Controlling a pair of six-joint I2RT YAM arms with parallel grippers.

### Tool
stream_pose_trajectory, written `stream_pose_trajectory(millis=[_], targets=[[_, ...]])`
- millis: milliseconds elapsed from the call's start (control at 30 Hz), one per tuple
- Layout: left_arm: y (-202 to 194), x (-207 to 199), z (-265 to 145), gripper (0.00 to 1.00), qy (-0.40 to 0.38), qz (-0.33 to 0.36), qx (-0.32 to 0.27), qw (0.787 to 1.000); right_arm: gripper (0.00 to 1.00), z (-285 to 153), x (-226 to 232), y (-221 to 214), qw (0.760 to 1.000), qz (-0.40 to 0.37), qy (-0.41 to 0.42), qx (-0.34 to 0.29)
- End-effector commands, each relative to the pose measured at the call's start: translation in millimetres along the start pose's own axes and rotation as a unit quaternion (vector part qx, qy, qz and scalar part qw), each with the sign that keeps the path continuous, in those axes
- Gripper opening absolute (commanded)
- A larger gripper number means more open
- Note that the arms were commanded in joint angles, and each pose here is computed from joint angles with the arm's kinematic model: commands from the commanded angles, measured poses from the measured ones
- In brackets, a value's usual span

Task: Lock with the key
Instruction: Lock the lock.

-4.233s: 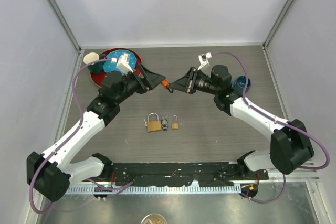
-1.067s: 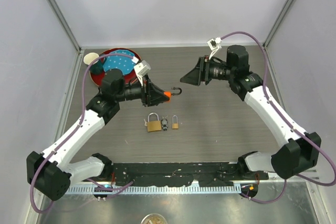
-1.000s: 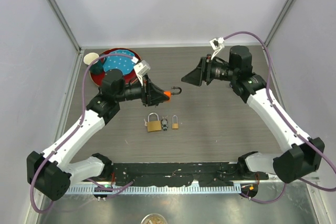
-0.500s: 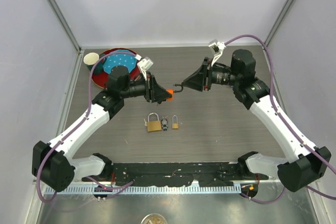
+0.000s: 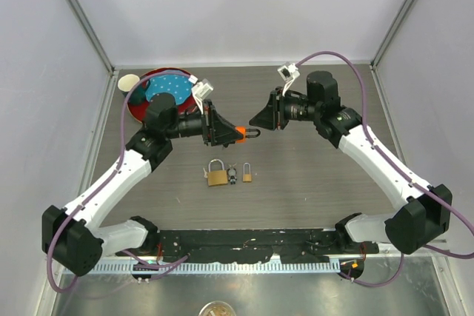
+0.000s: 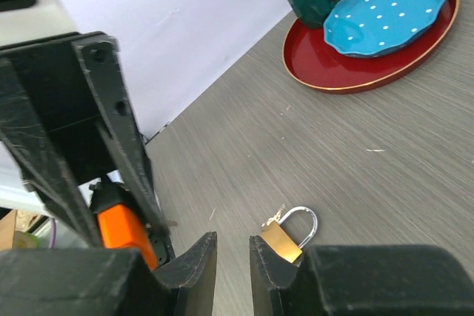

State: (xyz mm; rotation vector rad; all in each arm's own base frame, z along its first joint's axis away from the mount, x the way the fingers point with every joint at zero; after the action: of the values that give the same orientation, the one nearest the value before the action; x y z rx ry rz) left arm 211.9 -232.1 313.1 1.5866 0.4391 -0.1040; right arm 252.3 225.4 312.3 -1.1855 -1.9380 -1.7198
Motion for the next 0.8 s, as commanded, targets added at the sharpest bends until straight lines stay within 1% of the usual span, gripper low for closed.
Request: stream_pose_trajectory(millis=[0, 100, 200, 233, 333, 467, 600, 767], targets=[[28.7, -18.9, -9.9, 0.0, -0.01, 0.069, -0.039, 0.997, 0.32, -4.6, 6.9, 13.1, 0.999, -0.034, -0.014, -0.026], [28.1, -18.4, -11.6, 0.0, -0.001, 0.068, -0.038, 0.997, 0.38, -11.7, 14.9, 16.6, 0.998, -0.045, -0.015, -0.041], [29.0, -18.8, -12.6, 0.0, 0.005, 0.072, -0.041, 0.997, 0.47, -19.1, 19.4, 21.3, 0.996, -0.054, -0.024, -0.061], [27.7, -18.6, -12.9, 0.0, 0.007, 0.07, -0.038, 0.997, 0.51, -23.8, 22.5, 23.6, 0.995, -0.059, -0.026, -0.07], [28.3, -18.4, -13.8, 0.0, 0.011, 0.067, -0.038, 0.997, 0.56, -33.3, 28.0, 26.8, 0.994, -0.062, -0.026, -0.084], [29.3, -19.5, -14.7, 0.0, 0.015, 0.062, -0.042, 0.997, 0.57, -40.5, 37.8, 23.1, 0.993, -0.073, 0.009, -0.093], [29.9, -20.5, -14.1, 0.0, 0.011, 0.054, -0.048, 0.997, 0.56, -38.2, 48.9, 10.8, 0.992, -0.073, 0.082, -0.067], [31.6, -23.3, -13.3, 0.0, -0.001, 0.053, -0.056, 0.997, 0.52, -31.3, 37.8, -0.5, 0.993, -0.065, 0.09, -0.041]])
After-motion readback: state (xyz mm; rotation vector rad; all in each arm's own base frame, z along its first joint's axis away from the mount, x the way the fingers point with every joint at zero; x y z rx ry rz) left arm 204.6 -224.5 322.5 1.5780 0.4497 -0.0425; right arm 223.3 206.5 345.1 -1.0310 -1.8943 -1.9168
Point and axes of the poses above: each gripper's point midway between its finger pads, its own z axis out along the fingers, its own x axis along the line the jaws close on, y = z × x, the point moved 6 cm from there along -z, back along the fingers, and after that the axes turned 14 degrees about z, right-handed, at the moved point
